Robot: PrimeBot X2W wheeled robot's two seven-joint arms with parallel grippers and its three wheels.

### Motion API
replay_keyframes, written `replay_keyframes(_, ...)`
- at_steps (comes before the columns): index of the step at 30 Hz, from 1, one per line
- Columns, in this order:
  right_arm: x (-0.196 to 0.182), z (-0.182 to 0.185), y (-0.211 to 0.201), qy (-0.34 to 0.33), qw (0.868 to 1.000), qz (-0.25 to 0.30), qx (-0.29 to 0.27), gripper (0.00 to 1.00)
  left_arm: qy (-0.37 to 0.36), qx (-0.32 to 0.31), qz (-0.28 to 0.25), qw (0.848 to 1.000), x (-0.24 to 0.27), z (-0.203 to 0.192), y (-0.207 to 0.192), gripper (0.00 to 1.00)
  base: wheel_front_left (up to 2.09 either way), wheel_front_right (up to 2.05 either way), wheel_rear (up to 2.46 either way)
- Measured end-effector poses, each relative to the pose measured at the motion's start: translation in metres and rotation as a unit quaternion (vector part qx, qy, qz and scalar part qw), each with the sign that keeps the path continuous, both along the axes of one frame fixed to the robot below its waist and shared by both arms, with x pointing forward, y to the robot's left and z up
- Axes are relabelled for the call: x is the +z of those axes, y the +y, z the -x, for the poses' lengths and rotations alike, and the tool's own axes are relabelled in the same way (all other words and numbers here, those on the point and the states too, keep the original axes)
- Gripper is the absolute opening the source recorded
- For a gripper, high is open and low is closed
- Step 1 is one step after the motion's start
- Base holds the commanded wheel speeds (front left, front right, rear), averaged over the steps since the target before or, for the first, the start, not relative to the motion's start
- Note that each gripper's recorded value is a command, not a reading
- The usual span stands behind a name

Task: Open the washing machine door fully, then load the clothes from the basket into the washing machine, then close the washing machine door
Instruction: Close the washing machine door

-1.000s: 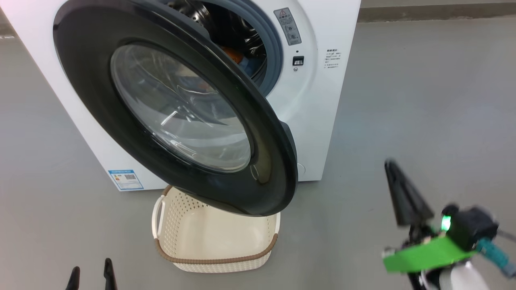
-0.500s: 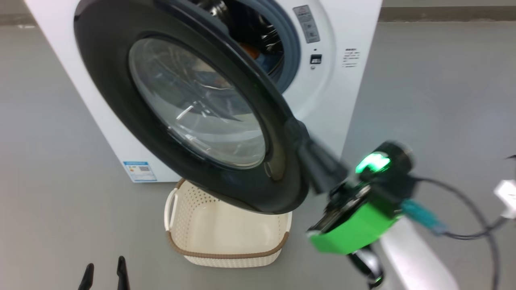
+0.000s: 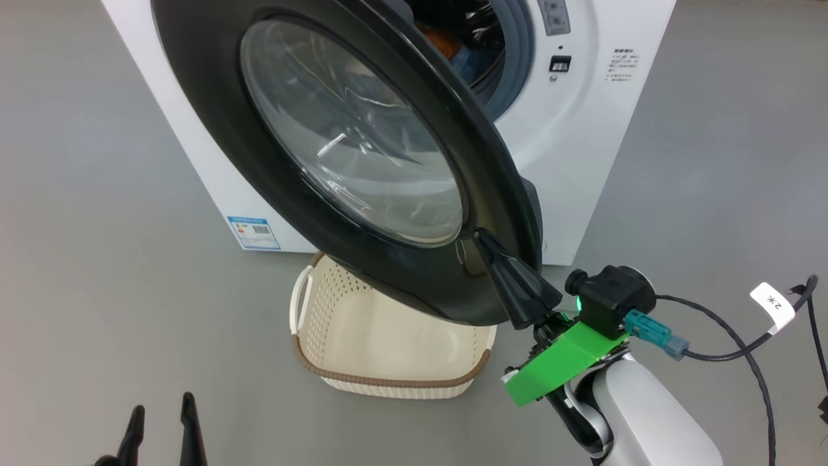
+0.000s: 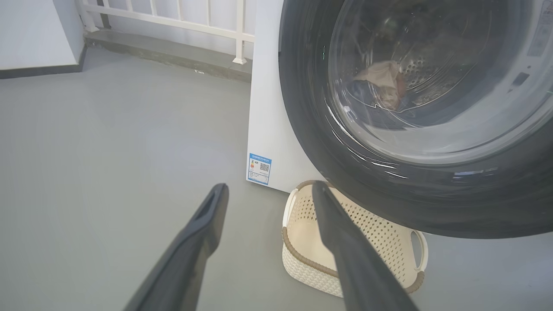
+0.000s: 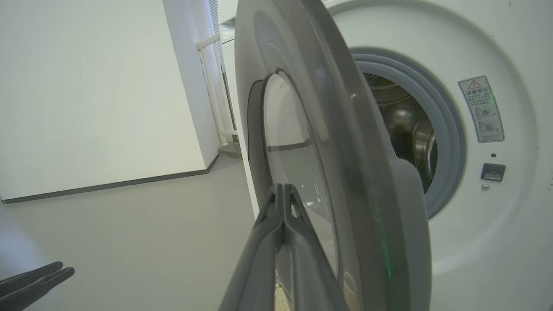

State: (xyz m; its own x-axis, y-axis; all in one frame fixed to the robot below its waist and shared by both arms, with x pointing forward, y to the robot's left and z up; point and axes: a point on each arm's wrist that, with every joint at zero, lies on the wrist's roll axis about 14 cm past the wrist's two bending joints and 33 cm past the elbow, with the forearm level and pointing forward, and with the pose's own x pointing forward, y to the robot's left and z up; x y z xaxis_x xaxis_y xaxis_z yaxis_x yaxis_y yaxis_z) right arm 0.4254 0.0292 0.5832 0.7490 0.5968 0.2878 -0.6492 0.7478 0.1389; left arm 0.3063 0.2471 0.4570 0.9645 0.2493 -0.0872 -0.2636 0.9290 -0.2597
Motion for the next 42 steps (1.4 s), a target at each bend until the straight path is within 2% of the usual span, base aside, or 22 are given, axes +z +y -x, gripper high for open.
replay_keyframes(8,-0.022,-0.015,-0.009,0.031,0.999,0.004,-0.017,0.00,0.002,-0.013,0.004,1.000,-0.002,-0.012,-0.006,1.00,0.00,0.00,0.00)
replay_keyframes(20,-0.019,-0.041,-0.017,0.023,0.999,-0.002,-0.037,0.00,0.011,-0.026,0.011,1.000,-0.009,-0.027,-0.012,1.00,0.00,0.00,0.00)
replay_keyframes(42,-0.019,-0.109,-0.031,0.000,0.997,-0.017,-0.081,0.00,0.042,-0.024,0.026,0.999,-0.032,-0.041,-0.008,1.00,0.00,0.00,0.00)
